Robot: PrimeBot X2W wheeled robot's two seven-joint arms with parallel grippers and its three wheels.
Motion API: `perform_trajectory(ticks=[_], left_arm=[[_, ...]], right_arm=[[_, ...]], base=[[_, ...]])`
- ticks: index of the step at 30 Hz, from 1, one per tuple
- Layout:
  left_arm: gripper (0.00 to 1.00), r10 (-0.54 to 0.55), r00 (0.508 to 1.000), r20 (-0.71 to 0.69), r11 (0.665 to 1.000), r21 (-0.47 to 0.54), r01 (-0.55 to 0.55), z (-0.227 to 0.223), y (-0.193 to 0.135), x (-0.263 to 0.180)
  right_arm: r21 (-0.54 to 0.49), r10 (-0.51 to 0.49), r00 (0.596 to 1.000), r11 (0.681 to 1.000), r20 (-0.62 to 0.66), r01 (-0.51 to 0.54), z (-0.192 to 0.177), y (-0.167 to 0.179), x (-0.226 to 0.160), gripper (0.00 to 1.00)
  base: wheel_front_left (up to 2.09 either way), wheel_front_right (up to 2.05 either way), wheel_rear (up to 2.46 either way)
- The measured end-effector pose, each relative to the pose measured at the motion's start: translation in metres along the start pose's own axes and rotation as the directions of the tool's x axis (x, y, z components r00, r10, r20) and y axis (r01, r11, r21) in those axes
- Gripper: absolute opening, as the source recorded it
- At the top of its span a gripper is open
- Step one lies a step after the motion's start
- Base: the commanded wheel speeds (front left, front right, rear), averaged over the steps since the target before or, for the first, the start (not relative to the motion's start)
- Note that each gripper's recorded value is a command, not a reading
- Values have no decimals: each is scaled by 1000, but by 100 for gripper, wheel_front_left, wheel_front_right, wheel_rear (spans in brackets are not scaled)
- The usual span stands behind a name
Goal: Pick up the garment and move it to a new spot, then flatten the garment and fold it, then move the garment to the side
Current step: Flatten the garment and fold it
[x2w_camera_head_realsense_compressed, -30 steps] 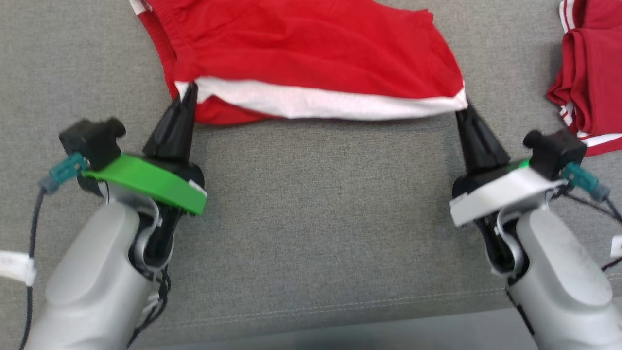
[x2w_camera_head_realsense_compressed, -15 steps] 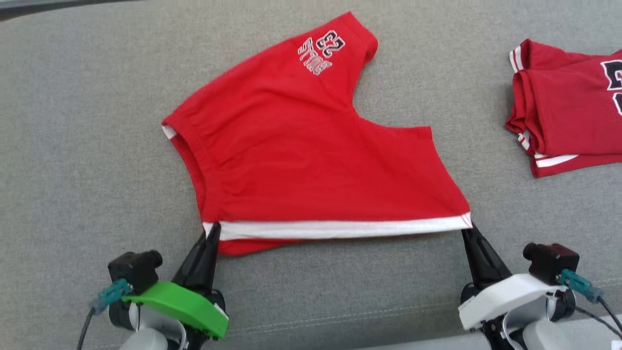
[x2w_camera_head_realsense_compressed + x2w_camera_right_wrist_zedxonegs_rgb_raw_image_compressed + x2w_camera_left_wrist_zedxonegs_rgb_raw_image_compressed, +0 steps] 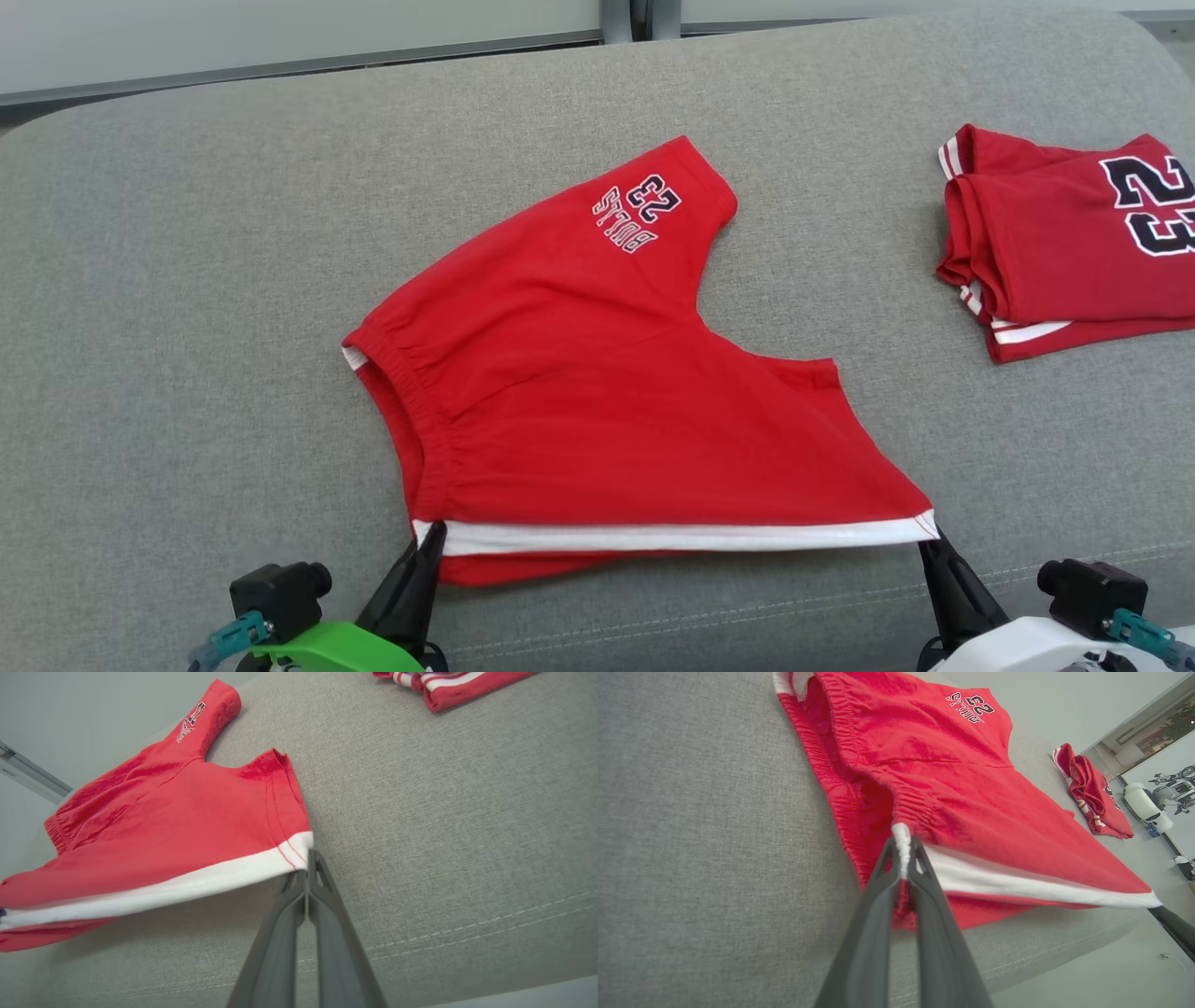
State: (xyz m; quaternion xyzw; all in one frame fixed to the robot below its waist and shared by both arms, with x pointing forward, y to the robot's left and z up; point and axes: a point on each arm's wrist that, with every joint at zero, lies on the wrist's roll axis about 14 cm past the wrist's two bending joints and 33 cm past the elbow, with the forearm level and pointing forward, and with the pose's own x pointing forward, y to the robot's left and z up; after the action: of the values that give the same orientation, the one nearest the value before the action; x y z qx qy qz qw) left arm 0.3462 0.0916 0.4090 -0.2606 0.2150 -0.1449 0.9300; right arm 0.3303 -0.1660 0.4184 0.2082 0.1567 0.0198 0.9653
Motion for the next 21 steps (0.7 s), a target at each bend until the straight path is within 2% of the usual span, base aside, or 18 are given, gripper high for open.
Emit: perform_trajectory(ticks=[5,9,13,16,21], left_arm=[[0,-7,1000,-16,1000,-13,7,-4,-5,-7],[0,-27,1000,16,999,-28,28,6,-14,-8],[0,-59,997,55,997,-37,61,22,-23,-4],[0,-82,993,89,996,-24,85,41,-26,6],[0,-83,990,116,996,-15,85,62,-22,27]], right_arm=[[-15,-14,1000,1000,4,14,5,-3,-6,0],[-84,14,999,996,35,-11,23,1,4,0],[-192,88,991,979,96,-68,62,12,33,0],[-277,157,981,953,112,-121,87,27,62,0],[-370,225,971,912,84,-179,113,47,117,0]], base=[[0,0,0],[0,0,0],[0,0,0],[0,0,0],[0,0,0]])
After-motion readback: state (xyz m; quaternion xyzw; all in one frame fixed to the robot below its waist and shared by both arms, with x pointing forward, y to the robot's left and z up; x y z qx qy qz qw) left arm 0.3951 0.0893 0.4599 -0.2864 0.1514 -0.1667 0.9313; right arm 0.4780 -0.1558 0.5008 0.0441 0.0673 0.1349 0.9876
